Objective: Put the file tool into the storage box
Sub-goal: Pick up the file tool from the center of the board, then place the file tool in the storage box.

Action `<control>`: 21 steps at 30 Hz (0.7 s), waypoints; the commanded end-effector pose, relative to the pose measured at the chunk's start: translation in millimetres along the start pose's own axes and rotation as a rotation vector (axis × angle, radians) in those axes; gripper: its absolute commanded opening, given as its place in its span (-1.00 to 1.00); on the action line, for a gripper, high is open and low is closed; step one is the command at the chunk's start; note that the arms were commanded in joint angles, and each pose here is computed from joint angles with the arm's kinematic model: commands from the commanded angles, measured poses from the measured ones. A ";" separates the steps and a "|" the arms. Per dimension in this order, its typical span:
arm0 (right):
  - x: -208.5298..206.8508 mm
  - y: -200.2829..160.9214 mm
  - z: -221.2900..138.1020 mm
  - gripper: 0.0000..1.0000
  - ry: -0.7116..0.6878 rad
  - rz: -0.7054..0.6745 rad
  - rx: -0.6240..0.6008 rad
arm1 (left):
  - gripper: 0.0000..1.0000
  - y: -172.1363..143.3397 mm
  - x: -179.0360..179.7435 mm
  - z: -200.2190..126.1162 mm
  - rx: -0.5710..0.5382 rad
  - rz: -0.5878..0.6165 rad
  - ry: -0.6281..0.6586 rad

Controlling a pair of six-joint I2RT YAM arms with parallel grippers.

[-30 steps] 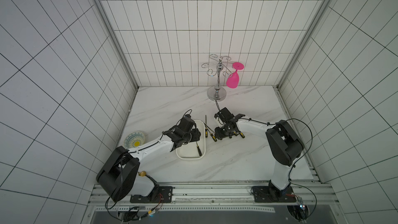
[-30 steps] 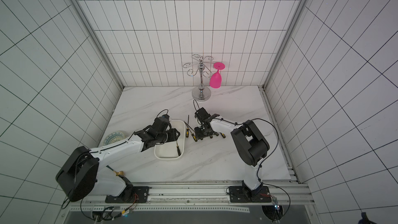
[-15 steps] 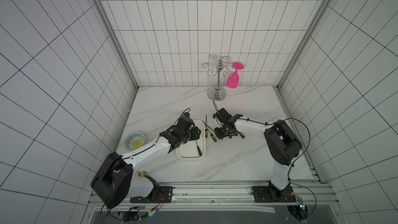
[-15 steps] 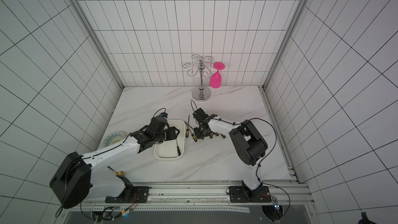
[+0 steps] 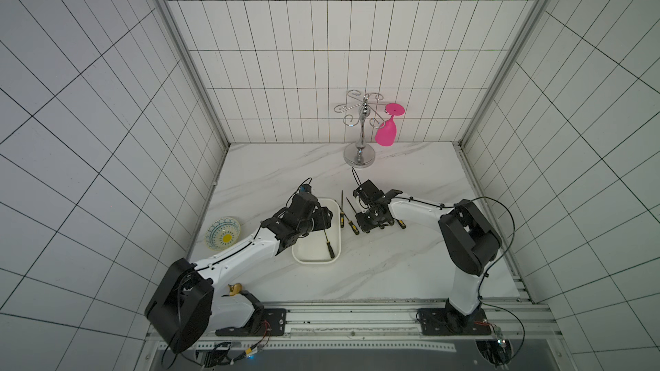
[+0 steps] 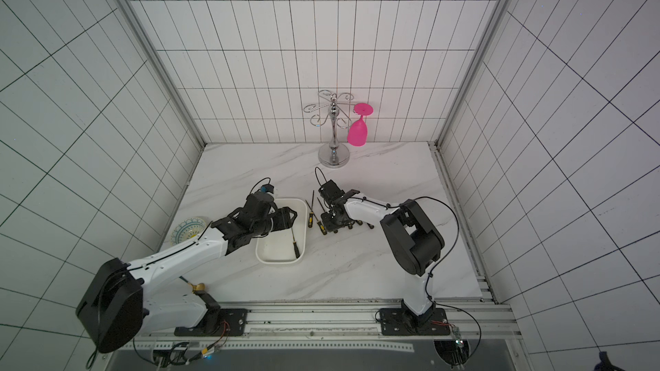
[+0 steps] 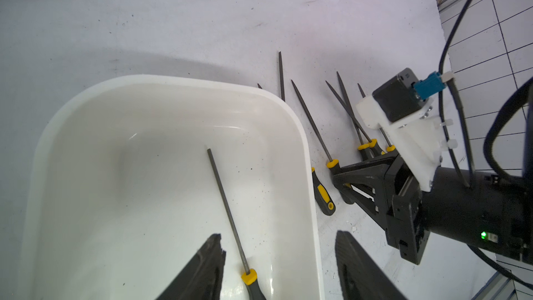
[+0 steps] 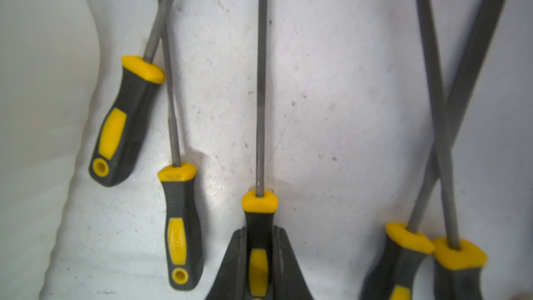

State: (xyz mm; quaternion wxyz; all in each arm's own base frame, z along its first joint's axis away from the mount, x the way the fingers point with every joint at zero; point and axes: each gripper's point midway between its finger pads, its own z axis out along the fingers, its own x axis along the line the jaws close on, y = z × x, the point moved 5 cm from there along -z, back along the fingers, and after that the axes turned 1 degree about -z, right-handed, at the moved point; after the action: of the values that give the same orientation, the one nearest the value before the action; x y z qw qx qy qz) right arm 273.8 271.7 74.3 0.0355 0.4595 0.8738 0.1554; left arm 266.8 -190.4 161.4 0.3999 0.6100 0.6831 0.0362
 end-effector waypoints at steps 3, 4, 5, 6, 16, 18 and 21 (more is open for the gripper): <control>16.9 1.7 -38.7 -1.00 0.122 -0.004 -0.051 | 0.43 14.5 -12.4 -4.6 -0.053 -0.042 -0.078; 21.4 3.3 -44.1 -1.00 0.156 -0.004 -0.064 | 0.43 15.0 -13.4 -4.1 -0.053 -0.049 -0.088; 25.1 4.3 -48.6 -1.00 0.185 -0.005 -0.073 | 0.43 15.6 -14.6 -3.2 -0.052 -0.055 -0.098; 28.5 5.7 -53.5 -1.00 0.208 -0.010 -0.084 | 0.43 16.5 -15.5 -2.8 -0.054 -0.058 -0.104; 58.7 9.3 -87.3 -1.00 0.360 -0.104 -0.141 | 0.45 28.7 -39.6 5.5 -0.063 -0.078 -0.249; 61.3 11.8 -92.9 -1.00 0.366 -0.114 -0.152 | 0.44 30.0 -43.2 9.5 -0.054 -0.078 -0.264; 64.3 15.9 -102.3 -1.00 0.377 -0.123 -0.176 | 0.44 30.8 -46.4 16.8 -0.037 -0.084 -0.276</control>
State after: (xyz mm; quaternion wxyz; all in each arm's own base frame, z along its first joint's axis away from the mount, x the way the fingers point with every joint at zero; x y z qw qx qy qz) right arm 231.5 302.2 153.5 -0.0783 0.3860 0.8756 0.2796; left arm 288.0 -219.1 172.8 0.4702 0.5795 0.6646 -0.0372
